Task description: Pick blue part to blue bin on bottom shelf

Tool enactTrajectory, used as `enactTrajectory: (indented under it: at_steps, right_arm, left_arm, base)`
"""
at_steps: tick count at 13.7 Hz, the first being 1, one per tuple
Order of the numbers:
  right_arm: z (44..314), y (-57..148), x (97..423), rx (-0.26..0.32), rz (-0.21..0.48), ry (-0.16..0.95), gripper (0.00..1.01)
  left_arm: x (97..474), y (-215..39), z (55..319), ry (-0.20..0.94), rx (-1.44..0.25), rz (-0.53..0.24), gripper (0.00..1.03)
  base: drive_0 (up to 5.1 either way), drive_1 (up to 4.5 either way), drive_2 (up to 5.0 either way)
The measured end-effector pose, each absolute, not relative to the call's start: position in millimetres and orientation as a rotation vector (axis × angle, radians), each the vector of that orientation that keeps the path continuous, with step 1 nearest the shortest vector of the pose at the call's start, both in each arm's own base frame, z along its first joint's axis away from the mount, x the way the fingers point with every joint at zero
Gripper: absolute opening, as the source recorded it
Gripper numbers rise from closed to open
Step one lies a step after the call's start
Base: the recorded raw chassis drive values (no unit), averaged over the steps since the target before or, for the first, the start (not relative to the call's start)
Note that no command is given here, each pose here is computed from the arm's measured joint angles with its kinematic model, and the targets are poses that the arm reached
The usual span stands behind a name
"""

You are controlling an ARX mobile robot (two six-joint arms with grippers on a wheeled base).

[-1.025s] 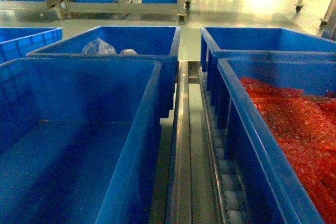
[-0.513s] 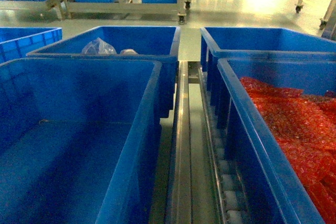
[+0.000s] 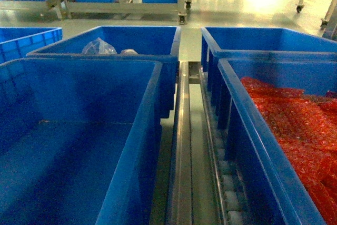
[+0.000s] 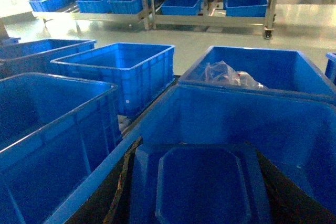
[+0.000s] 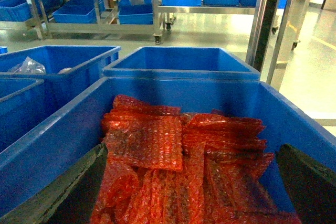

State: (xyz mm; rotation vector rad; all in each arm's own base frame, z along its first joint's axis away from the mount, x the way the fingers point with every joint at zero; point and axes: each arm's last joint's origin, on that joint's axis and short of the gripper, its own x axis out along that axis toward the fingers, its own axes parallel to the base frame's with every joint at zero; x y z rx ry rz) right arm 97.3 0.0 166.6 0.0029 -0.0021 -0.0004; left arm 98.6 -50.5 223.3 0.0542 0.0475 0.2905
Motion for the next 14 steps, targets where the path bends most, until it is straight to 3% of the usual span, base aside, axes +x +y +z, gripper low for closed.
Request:
enactTrajectory:
  at_steps: [4,7,8,9,10,11,12,14]
  right_arm:
    - [166.7,0.0,97.3,0.003,0.0,-0.002,0.98]
    - [166.7,0.0,97.3,0.003,0.0,-0.002,0.98]
    - [166.7,0.0,97.3,0.003,0.0,-0.002,0.98]
    - [166.7,0.0,97.3,0.003,0.0,-0.002,0.98]
    - [166.7,0.0,97.3,0.003,0.0,-0.002,0.98]
    - [166.7,0.0,97.3,0.003,-0.001,-0.002,0.98]
    - [166.7,0.0,97.3,0.003,0.0,-0.002,0.98]
    - [166.7,0.0,97.3,0.003,0.0,-0.003,0.98]
  left_arm:
    - [114.1,-64.2,235.8,0.028,0.029,0.179,0.44]
    - [128.3,-75.4,231.2,0.088,0.081,0.135,0.85]
    - [127.5,-74.7,232.4,0.08,0.074,0.138,0.96]
    - [127.2,-74.5,232.8,0.078,0.072,0.139,0.99]
    - [127.8,-72.9,234.0,0.043,0.039,0.116,0.94]
    - [126.5,-64.4,228.1,0.008,0.007,0.042,0.81]
    - [121.9,-50.4,214.6,0.01,0.006,0.022,0.65]
    - [120.7,-44.3,210.6,0.008,0.005,0.019,0.56]
  base:
    - [0.0,0.0,0.0]
    - [0.0,0.0,0.0]
    - [0.0,0.0,0.0]
    - [0.0,0.0,0.0]
    - [0.0,0.0,0.0]
    - [0.0,0.0,0.0]
    - [0.0,0.0,0.0]
    - [0.0,0.0,0.0]
